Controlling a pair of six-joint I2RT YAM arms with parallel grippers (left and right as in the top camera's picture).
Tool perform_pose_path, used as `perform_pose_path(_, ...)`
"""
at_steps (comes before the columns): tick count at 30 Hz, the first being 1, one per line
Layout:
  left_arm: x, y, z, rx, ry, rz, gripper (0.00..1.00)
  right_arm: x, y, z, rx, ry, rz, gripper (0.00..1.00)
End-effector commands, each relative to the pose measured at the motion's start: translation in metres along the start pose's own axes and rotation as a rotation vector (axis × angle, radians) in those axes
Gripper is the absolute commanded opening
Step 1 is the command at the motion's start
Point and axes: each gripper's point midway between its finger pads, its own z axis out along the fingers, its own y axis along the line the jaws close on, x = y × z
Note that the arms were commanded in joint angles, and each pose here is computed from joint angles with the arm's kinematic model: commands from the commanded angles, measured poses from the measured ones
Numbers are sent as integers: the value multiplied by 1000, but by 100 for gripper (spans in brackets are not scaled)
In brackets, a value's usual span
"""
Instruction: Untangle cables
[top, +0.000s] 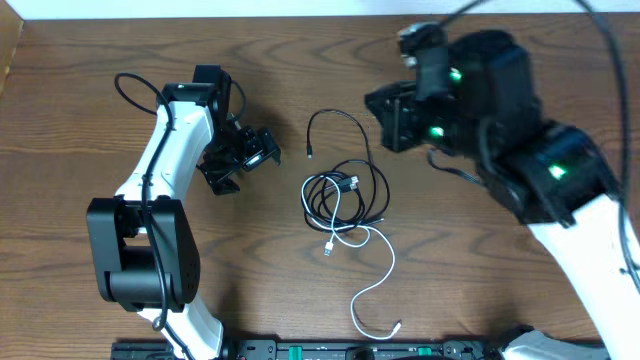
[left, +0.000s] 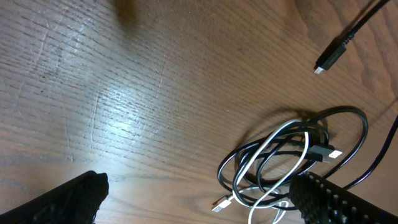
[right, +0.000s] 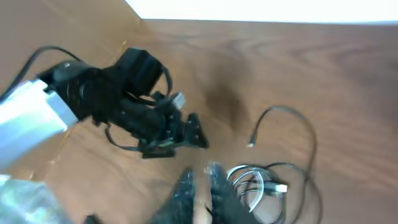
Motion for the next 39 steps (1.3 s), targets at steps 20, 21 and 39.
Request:
perform_pose_path(20, 2, 5, 5, -23, 11, -14, 99, 256, -83, 194, 304, 757, 92, 27)
perform_pose_path(21, 2, 5, 5, -24, 12, -14, 99, 264, -87, 197, 332, 773, 113, 26)
perform_pose_path(39, 3, 6, 5, -27, 16, -16, 99, 292, -119, 207, 488, 808, 116, 13)
